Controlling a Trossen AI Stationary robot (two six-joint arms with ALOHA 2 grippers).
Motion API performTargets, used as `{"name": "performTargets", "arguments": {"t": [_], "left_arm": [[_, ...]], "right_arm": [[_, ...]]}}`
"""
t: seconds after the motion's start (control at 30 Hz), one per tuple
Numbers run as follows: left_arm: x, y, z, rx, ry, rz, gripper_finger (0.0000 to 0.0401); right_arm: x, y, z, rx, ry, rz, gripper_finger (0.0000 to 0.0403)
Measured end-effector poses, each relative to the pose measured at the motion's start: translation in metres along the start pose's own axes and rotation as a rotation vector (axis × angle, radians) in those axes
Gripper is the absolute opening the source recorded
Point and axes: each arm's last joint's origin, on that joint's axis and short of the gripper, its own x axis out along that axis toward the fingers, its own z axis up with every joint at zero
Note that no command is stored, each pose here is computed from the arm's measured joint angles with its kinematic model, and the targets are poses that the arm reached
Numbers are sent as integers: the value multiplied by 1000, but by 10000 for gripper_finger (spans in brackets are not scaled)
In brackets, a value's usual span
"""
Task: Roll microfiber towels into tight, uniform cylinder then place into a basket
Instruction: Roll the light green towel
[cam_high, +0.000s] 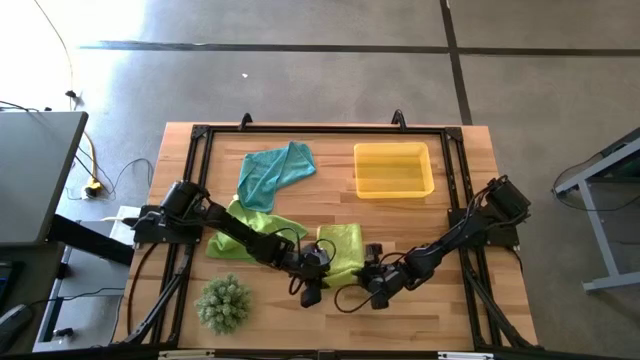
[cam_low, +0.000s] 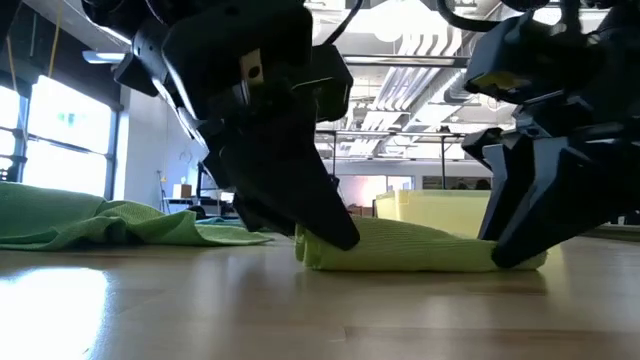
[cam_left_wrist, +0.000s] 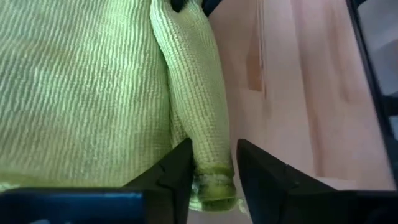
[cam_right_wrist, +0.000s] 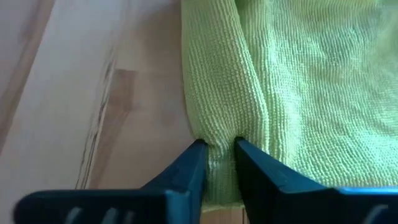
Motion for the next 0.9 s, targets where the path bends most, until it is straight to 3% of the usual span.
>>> {"name": "performTargets", "arguments": {"t": [0.17,0.53,0.7,0.8,0.9], "left_arm": [[-10,0,2,82,37,33,130],[-55,-20,25,302,-81,108,131],[-54,-29,19,322,-77,85,131],[-47,-31,12,368,-75,125,131],[-41,-35,6,427,-103,182,131]], "right_arm": [[1,-2,0,37,12,9,8],[2,-17,8,174,46,108,4],[-11,-33,18,211,30,160,2],[-23,-44,27,236,8,189,1],[-22,-56,25,301,73,209,1]]}}
